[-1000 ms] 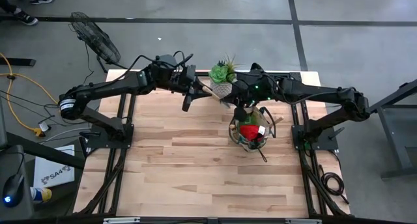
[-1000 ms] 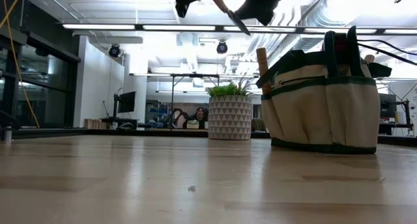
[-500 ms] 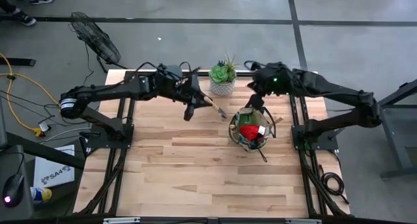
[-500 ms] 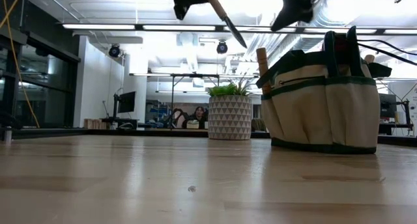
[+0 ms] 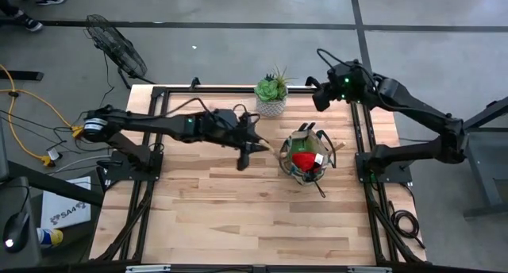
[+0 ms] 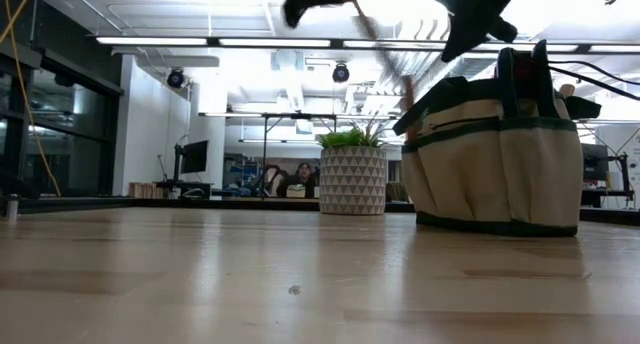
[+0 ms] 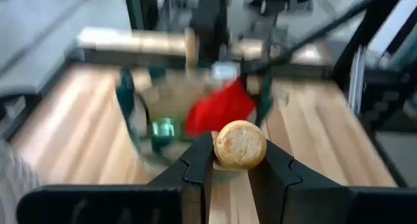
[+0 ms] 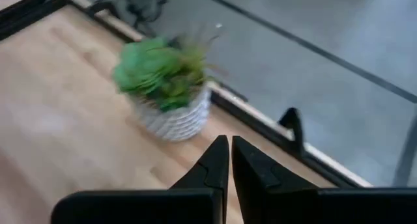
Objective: Pick & Place Garden tools in Gardening bag
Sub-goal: Put the brown trowel into the brown gardening bag
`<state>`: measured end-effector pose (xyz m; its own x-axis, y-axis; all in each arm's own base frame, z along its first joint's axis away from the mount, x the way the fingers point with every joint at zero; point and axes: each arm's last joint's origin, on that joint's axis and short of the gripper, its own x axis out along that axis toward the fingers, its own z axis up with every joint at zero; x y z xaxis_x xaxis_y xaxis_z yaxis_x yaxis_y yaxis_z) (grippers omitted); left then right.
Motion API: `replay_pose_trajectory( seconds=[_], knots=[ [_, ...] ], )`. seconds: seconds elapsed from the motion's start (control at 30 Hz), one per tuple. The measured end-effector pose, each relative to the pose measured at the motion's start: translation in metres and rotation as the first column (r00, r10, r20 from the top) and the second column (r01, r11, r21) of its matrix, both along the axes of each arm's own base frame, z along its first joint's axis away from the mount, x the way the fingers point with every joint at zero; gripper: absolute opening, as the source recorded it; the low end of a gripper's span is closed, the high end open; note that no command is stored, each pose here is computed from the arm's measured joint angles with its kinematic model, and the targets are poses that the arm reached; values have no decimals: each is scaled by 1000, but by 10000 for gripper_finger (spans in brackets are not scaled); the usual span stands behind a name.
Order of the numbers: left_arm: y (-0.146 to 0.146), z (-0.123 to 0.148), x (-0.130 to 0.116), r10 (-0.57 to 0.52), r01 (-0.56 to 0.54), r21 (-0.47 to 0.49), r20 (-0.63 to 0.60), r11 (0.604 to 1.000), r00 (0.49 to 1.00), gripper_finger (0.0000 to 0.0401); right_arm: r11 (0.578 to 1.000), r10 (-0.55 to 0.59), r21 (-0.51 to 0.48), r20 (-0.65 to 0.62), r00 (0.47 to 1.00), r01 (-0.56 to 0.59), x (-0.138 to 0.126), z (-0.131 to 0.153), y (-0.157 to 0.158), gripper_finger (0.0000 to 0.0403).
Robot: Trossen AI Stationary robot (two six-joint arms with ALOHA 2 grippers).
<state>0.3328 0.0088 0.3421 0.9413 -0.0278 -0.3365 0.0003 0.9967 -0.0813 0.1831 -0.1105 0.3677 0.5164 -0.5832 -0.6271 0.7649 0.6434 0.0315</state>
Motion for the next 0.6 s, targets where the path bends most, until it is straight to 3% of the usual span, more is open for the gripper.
replay_pose_trajectory(
  seconds=[0.23,0.6],
  knots=[
    [-17,-15,19,-6,6,-6,22,1000,1000,66,994,-106,1,-33,994,106,-12,-5,-17,10],
    [-24,-37,32,-28,26,-33,-50,999,998,66,990,-133,42,-89,987,138,-23,-10,-24,10]
  ],
)
